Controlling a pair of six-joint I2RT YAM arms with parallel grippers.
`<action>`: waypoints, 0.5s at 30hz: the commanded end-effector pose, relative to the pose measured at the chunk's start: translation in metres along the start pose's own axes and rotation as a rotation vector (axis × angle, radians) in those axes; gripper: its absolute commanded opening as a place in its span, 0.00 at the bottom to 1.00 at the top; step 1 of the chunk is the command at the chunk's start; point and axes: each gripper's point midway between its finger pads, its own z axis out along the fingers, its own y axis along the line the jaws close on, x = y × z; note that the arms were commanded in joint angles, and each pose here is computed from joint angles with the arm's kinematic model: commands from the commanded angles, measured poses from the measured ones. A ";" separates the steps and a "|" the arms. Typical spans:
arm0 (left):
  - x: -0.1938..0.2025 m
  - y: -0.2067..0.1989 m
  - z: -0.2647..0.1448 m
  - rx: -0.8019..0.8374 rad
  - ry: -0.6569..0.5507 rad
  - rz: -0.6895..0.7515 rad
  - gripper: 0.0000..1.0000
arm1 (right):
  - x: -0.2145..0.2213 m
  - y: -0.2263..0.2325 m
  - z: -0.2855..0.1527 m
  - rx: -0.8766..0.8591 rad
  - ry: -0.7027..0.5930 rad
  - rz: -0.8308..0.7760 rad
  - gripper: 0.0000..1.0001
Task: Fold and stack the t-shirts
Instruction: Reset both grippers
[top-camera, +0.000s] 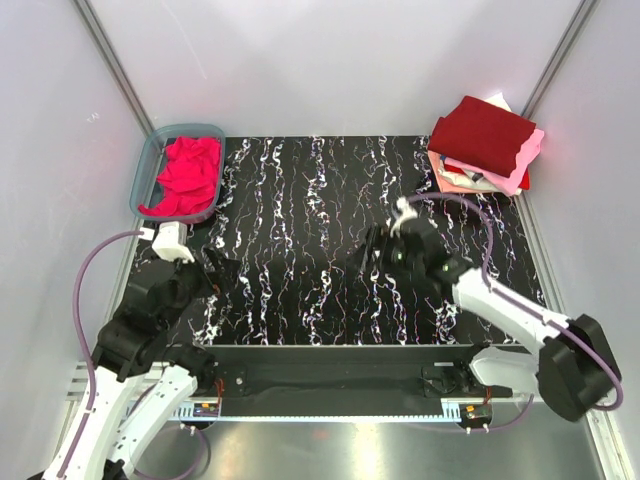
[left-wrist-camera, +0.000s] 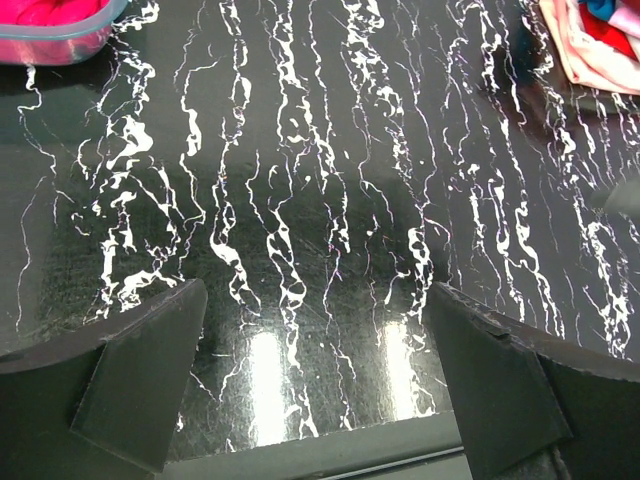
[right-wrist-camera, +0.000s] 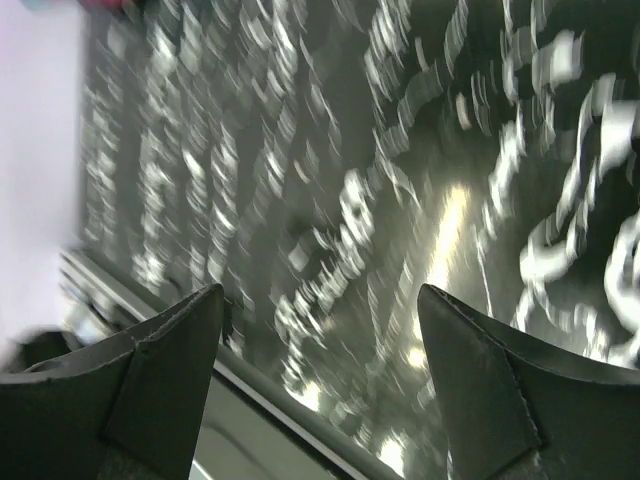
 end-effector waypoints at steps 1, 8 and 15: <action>-0.010 0.006 0.004 -0.039 -0.042 -0.003 0.99 | -0.005 0.024 -0.010 -0.109 -0.200 -0.019 0.86; -0.013 0.021 0.012 -0.139 -0.027 -0.003 0.99 | 0.055 0.009 0.003 -0.159 -0.158 -0.042 0.89; -0.030 0.031 0.023 -0.202 -0.089 0.066 0.99 | 0.056 0.014 0.009 -0.172 -0.132 -0.059 0.92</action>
